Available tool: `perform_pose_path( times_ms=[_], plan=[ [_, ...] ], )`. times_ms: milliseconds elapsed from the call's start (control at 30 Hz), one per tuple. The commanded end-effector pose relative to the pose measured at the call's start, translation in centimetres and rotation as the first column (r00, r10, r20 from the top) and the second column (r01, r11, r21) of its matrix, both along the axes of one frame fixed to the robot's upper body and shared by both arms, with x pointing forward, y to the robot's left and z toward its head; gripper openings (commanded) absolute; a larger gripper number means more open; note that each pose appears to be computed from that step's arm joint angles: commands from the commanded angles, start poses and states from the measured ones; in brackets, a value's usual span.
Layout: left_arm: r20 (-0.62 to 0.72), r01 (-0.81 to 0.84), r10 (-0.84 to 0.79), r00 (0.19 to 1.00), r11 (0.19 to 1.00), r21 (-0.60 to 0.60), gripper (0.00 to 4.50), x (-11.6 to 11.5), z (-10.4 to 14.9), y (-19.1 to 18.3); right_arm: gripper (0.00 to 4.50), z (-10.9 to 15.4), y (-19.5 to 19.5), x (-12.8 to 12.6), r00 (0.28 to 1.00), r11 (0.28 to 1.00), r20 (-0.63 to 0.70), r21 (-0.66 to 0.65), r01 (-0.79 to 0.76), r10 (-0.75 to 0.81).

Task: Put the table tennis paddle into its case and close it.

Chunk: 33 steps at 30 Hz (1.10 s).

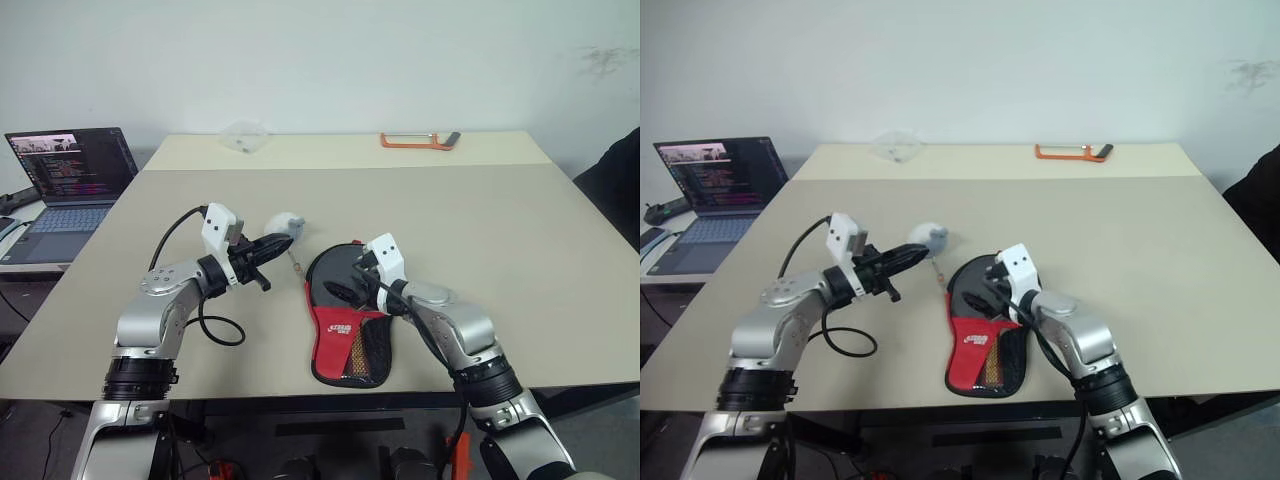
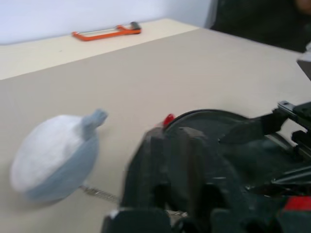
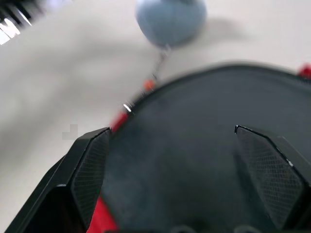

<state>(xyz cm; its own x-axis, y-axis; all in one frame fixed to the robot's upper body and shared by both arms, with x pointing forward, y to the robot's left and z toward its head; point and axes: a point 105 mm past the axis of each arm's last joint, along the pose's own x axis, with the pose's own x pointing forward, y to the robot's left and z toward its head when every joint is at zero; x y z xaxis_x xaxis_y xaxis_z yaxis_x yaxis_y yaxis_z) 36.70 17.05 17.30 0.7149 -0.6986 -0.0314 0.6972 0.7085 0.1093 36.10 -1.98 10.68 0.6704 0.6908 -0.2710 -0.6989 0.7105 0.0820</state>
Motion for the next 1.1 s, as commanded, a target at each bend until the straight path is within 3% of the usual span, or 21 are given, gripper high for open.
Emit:
perform_pose_path(
  times_ms=[33, 167, 267, 633, 1067, 1100],
  plan=[
    [0.124, -0.084, 0.077, 0.989, 0.995, 0.053, 1.96, 1.3, 2.1, 0.4, 4.50, 0.9, -0.2, 0.2, 0.999, 1.000, 0.047, 0.008, 0.009, -0.009],
    [0.167, -0.271, 0.260, 0.951, 0.961, 0.050, 3.42, 3.9, 2.8, 2.0, 4.50, 0.2, -0.6, 0.3, 0.999, 1.000, 0.029, -0.008, 0.027, -0.026],
    [0.126, -0.349, 0.341, 0.931, 0.936, 0.049, 4.46, 6.0, 2.7, 2.7, 4.50, 0.0, -0.5, 0.2, 0.999, 1.000, 0.021, -0.010, 0.029, -0.028],
    [-0.080, -0.400, 0.409, 0.909, 0.911, 0.103, 4.46, 10.1, -0.6, 1.1, 4.50, 0.1, 0.2, -0.2, 1.000, 1.000, 0.017, -0.001, 0.021, -0.021],
    [-0.164, -0.330, 0.382, 0.909, 0.903, 0.276, 4.46, 9.7, -4.8, -0.5, 4.50, 0.3, -0.2, -0.2, 0.998, 0.999, 0.021, -0.003, 0.051, -0.051],
    [-0.167, -0.327, 0.382, 0.909, 0.902, 0.282, 4.29, 9.6, -5.0, -0.4, 4.50, 0.3, -0.2, -0.1, 0.998, 0.999, 0.022, -0.003, 0.053, -0.052]
  ],
)
